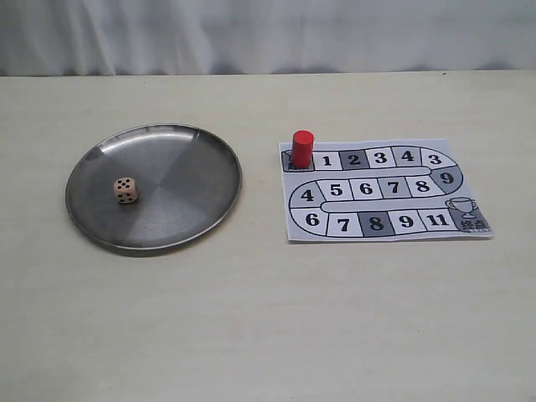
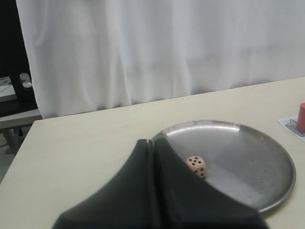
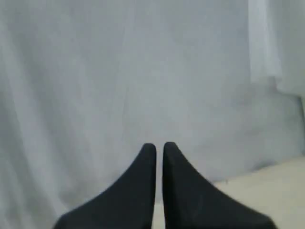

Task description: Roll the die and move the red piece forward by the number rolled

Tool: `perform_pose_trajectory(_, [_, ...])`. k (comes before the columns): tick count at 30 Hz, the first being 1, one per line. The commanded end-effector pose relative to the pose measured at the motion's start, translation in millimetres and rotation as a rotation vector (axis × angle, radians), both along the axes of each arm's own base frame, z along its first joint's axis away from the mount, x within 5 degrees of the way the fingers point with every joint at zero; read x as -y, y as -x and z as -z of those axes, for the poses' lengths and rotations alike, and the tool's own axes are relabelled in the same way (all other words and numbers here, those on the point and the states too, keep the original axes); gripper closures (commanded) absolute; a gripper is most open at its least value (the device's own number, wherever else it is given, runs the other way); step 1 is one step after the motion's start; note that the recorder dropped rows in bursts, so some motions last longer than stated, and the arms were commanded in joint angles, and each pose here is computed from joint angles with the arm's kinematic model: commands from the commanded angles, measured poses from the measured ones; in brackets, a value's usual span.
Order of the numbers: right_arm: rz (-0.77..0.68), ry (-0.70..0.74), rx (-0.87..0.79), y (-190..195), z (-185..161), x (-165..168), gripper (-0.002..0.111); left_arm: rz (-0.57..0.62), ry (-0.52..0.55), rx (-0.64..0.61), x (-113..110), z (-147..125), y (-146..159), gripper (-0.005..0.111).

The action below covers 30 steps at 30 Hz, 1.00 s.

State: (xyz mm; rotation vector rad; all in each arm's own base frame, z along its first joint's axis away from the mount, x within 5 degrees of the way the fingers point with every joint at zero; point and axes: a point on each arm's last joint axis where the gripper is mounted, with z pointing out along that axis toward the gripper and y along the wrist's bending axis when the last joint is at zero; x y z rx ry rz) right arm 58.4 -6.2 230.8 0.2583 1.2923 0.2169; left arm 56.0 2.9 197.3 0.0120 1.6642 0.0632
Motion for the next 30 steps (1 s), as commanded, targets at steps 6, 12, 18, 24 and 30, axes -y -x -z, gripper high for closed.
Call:
perform_pose_trajectory(6, [-0.079, 0.13, -0.265, -31, 1, -9, 0.104, 0.01, 0.003, 0.009, 1, 0, 0, 0.107])
perform_pose_trajectory(12, [-0.143, 0.127, -0.657, -88, 18, -15, 0.104, 0.01, 0.003, 0.009, 1, 0, 0, 0.107])
perform_pose_trajectory(18, [-0.431, 0.258, -0.894, -141, 45, -79, 0.104, 0.01, 0.003, 0.009, 1, 0, 0, 0.107])
perform_pose_trajectory(24, [-0.667, 0.399, -0.921, -192, 49, -182, 0.101, 0.01, 0.003, 0.009, 1, 0, 0, 0.107])
perform_pose_trajectory(30, [-0.749, 0.506, -0.977, -237, 46, -279, 0.062, 0.01, 0.003, 0.009, 1, 0, 0, 0.107])
